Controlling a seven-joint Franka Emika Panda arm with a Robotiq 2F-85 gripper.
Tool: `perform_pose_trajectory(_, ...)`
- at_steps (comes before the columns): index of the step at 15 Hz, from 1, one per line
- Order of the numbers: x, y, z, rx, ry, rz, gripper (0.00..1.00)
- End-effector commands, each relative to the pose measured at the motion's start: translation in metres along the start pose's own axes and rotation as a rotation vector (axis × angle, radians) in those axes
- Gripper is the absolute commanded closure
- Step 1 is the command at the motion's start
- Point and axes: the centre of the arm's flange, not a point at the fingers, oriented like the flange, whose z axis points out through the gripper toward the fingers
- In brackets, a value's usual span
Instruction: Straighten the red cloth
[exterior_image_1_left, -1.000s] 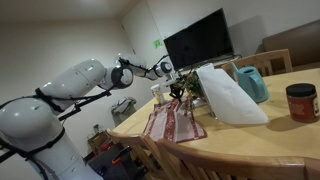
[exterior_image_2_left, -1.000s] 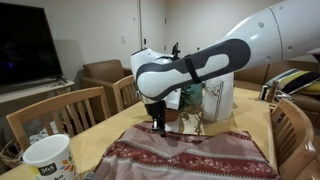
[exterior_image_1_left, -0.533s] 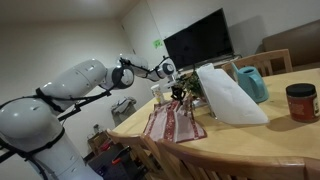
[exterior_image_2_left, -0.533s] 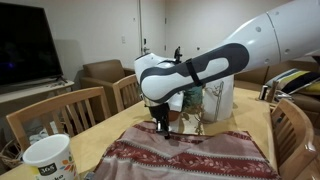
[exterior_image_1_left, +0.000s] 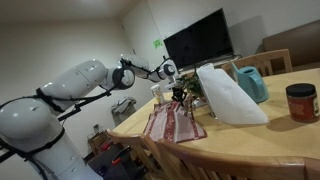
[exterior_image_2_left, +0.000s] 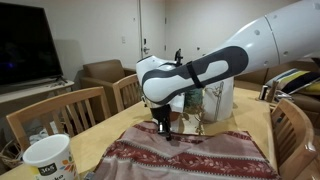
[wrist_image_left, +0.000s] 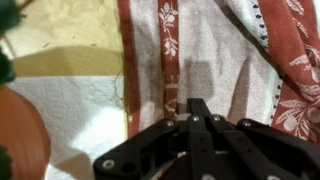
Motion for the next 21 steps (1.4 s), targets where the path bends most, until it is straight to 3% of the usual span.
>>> perform_pose_trajectory(1, -0.007, 0.002, 0.002, 0.018, 0.003, -0.027, 1.00)
perform_pose_trajectory(11, -0.001, 0.005, 0.016, 0.016, -0.017, -0.077, 1.00)
perform_pose_trajectory(21, -0.005, 0.031, 0.011, -0.114, -0.064, -0.043, 1.00)
